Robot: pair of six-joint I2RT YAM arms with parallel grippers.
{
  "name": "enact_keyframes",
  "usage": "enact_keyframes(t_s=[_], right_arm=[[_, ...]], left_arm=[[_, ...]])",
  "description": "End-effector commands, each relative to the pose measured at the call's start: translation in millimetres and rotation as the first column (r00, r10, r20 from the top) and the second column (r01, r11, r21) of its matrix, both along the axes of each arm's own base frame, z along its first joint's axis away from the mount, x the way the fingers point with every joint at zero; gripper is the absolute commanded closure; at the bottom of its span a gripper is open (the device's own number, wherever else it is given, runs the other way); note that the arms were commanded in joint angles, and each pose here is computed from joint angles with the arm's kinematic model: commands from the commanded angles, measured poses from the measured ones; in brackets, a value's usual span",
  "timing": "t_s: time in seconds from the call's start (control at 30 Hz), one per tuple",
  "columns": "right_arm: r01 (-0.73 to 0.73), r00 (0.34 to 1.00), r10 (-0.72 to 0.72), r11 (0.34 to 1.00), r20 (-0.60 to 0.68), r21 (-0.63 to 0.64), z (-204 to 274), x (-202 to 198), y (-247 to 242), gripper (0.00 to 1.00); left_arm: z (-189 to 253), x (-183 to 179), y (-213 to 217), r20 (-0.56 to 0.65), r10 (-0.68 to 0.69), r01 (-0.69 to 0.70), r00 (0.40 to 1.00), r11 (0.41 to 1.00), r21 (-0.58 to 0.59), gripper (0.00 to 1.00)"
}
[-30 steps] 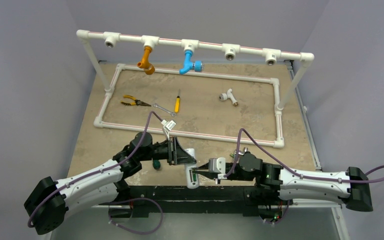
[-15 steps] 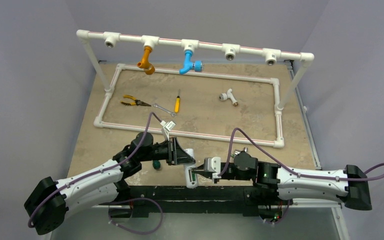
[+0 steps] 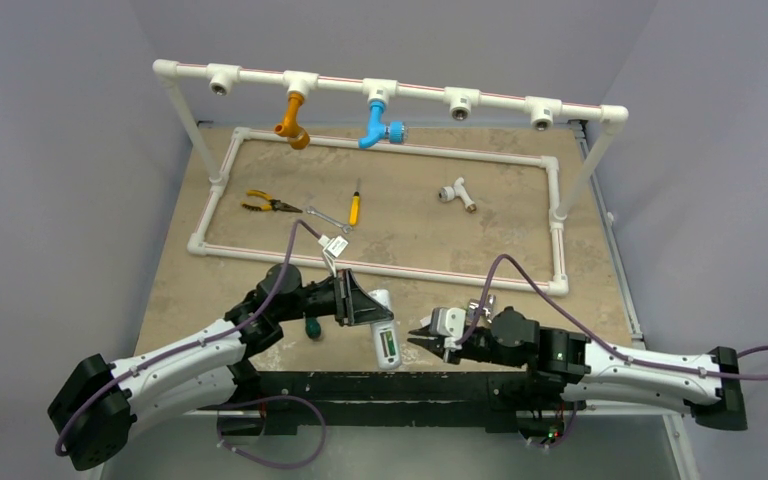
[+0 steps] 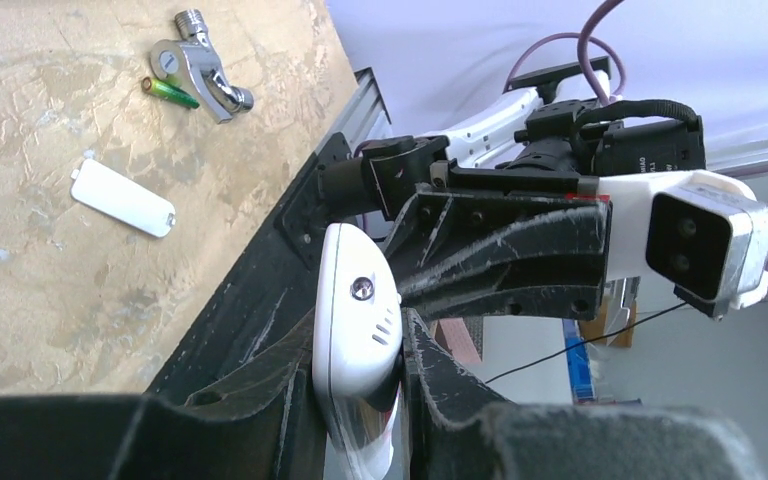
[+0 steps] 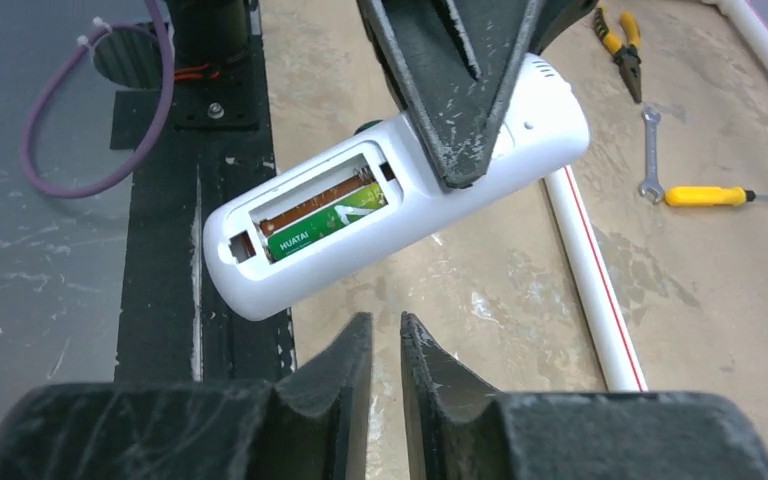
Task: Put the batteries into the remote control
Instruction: Load the battery into the remote control, then pick up the battery from the center of the board.
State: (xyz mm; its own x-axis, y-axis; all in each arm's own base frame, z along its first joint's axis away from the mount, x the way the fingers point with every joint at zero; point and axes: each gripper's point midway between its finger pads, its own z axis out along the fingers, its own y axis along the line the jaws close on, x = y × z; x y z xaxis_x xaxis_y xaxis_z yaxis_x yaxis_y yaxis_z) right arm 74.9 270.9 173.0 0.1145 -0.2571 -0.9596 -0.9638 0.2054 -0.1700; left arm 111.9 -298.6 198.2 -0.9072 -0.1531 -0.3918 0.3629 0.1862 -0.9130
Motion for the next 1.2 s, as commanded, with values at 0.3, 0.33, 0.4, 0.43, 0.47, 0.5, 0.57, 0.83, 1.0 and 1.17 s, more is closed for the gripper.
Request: enact_keyframes(t_s=[0.3,0.33,0.4,0.43,0.47,0.5,0.57,0.83,1.0,1.17], right_arm=[[0.682,0.665,-0.687,0.718,-0.293,-0.137,-5,67,-66,0.68],[0.700,0.638,-0.719,0.691,-0.275,-0.182,-7,69,-69,0.64],[0.728,0.557,-0.784,0.620,-0.274,-0.293,-22,72,-79,0.57],[0.724,0.518,-0.804,0.593,-0.291,-0.353,-30,74,-83,0.53],[0.711,0.477,-0.818,0.574,-0.322,-0.405,-39,76,-86,0.49],[0.702,0.435,-0.827,0.559,-0.356,-0.442,-47,80,-89,0.47],[0.701,0.361,-0.837,0.535,-0.412,-0.471,-58,86,-95,0.45],[0.711,0.233,-0.844,0.487,-0.483,-0.507,-83,96,-96,0.45],[0.698,0.236,-0.802,0.533,-0.549,-0.479,-87,98,-80,0.47],[0.714,0.126,-0.871,0.412,-0.475,-0.567,-108,97,-103,0.49]], left_arm=[[19,5,-1,0.106,0.006,-0.005,0.994,1.000,-0.013,1.00],[19,5,-1,0.105,0.006,-0.005,0.994,1.000,-0.010,1.00],[17,5,-1,0.100,0.005,-0.004,0.995,1.000,-0.005,1.00],[17,5,-2,0.100,0.002,-0.001,0.995,1.000,-0.005,1.00],[17,5,-2,0.098,-0.002,0.002,0.995,1.000,-0.004,1.00],[17,4,-2,0.100,-0.004,0.005,0.995,1.000,-0.003,1.00],[17,4,-2,0.099,-0.005,0.005,0.995,1.000,0.000,1.00],[13,3,2,0.093,0.009,-0.010,0.996,1.000,0.017,1.00],[14,4,1,0.093,0.005,-0.007,0.996,1.000,0.020,1.00],[15,4,1,0.096,0.005,-0.007,0.995,1.000,0.021,1.00]])
